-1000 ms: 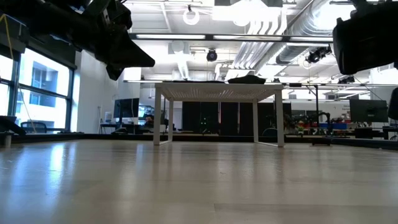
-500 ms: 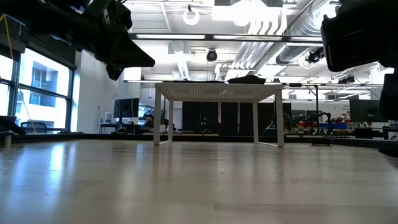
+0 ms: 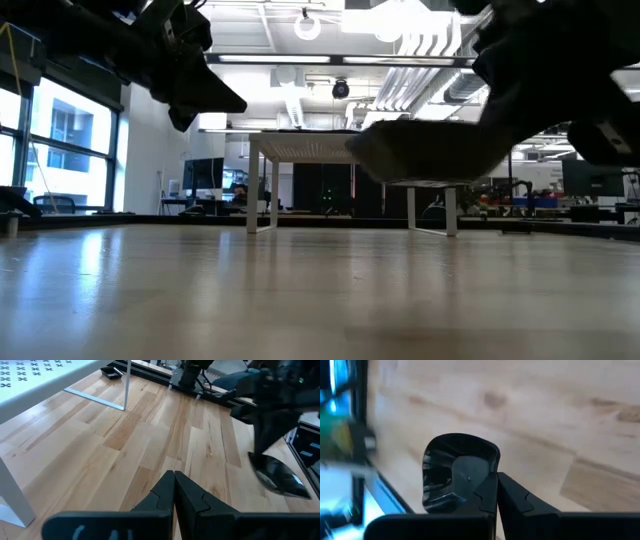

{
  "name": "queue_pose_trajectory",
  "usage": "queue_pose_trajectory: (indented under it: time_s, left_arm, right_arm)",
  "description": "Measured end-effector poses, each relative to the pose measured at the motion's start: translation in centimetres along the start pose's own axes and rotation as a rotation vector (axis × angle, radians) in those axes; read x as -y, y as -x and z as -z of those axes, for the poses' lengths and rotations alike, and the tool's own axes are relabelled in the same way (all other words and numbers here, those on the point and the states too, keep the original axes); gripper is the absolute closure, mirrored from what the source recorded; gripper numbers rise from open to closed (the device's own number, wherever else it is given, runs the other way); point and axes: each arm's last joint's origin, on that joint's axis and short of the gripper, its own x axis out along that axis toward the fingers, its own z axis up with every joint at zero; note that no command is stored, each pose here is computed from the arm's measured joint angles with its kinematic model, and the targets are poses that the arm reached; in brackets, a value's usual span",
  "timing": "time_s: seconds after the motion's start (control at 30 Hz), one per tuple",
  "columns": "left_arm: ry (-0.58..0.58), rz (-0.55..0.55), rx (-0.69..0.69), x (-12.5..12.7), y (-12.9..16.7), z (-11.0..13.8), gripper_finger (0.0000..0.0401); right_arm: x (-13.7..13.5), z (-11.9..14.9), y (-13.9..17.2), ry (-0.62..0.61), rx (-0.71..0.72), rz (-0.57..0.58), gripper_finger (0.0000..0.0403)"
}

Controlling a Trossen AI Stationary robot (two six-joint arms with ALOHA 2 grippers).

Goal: Pick & Place Mini shaped plates
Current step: Stack the black leaf-shaped plate on top of the black leaf-shaped plates on the shelf

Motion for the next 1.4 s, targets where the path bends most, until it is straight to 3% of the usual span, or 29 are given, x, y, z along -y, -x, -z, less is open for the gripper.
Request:
queue_pose_trajectory:
  time_s: [0.27, 0.5, 0.63, 0.8, 0.97, 1.2, 1.4]
  left_arm:
    - [0.000, 0.000, -0.002, 0.0, 0.0, 0.0, 0.0400]
    - [0.000, 0.000, -0.002, 0.0, 0.0, 0.0, 0.0400]
    - [-0.001, -0.001, -0.003, 0.0, 0.0, 0.0, 0.0400]
    - [-0.004, -0.013, -0.018, -0.1, 0.0, 0.2, 0.0400]
    - [-0.004, -0.037, -0.008, -0.2, 0.0, 0.2, 0.0400]
    - [-0.004, -0.064, 0.003, -0.2, 0.0, 0.1, 0.0400]
    - [0.003, -0.068, 0.006, -0.2, 0.0, 0.1, 0.0400]
  right_arm:
    - [0.1, -4.7, -2.9, -0.190, 0.174, 0.052, 0.0402]
    - [0.9, -8.8, -4.3, -0.137, 0.286, 0.162, 0.0401]
    - [0.9, -9.7, -4.5, 0.010, 0.208, 0.195, 0.0375]
    - [0.7, -10.3, -3.3, 0.277, 0.053, 0.223, 0.0308]
    - [-0.5, -12.0, -1.8, 0.579, -0.008, 0.143, 0.0260]
    - [-0.1, -15.4, -2.4, 0.819, -0.039, 0.144, 0.0254]
    - [-0.1, -16.9, -2.8, 0.940, -0.023, 0.122, 0.0254]
